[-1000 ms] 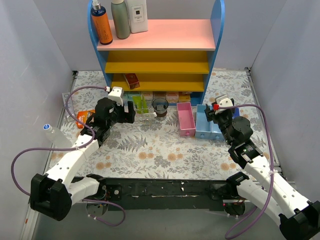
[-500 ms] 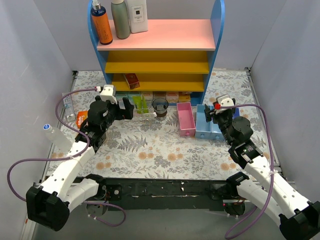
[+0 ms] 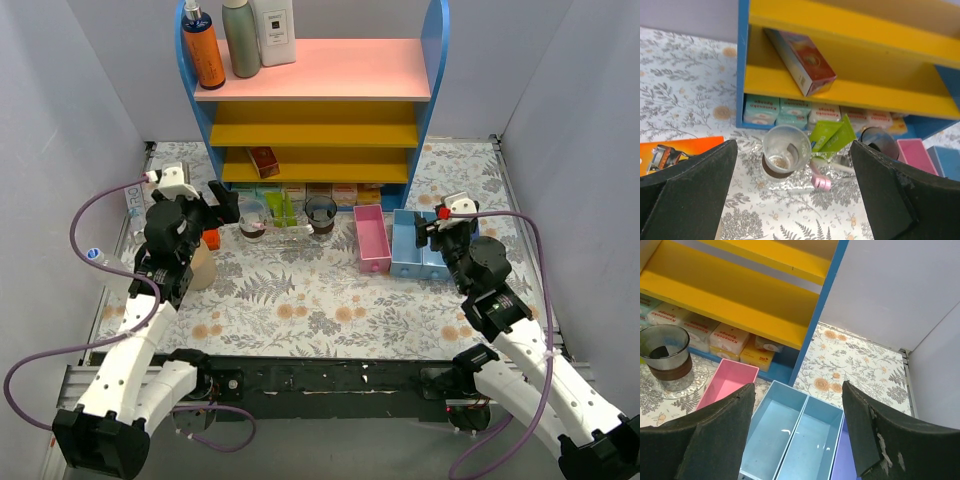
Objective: Prepare toiletry sets of a toothbrush and toothpaste on the tray
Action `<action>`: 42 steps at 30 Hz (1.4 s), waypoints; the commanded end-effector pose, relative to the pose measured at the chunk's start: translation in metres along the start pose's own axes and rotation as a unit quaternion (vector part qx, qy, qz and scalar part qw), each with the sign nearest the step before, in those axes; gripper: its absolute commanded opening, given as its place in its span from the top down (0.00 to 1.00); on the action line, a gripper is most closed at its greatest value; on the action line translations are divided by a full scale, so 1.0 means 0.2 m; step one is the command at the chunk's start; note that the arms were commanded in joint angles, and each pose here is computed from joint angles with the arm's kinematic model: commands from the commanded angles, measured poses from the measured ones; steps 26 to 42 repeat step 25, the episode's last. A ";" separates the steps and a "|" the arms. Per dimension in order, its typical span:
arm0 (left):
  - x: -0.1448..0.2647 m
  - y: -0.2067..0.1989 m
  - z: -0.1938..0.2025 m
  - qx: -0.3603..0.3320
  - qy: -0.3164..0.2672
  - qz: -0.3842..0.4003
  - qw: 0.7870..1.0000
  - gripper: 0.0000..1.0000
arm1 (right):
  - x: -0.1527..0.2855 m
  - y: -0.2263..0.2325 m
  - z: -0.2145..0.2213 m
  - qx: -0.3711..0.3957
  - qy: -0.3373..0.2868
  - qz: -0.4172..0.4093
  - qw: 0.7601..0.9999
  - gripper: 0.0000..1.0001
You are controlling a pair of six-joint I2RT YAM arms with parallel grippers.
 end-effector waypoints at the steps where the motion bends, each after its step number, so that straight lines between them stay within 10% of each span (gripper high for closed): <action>1: 0.08 0.00 -0.18 0.003 -0.061 -0.010 0.998 0.02 | 0.03 -0.04 -0.07 -0.016 -0.020 0.019 0.999 0.22; 42: 0.13 0.07 -0.17 -0.014 -0.093 -0.048 0.994 0.02 | 0.02 -0.04 -0.07 -0.008 -0.021 0.023 0.999 0.23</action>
Point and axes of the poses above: each gripper's point midway between its finger pads, its own x axis back along the fingers, its own y axis along the line the jaws close on, z = x × y, the point moved 5 cm from there along x, back along the fingers, and after that the axes turned 3 degrees about -x, right-handed, at the moved point
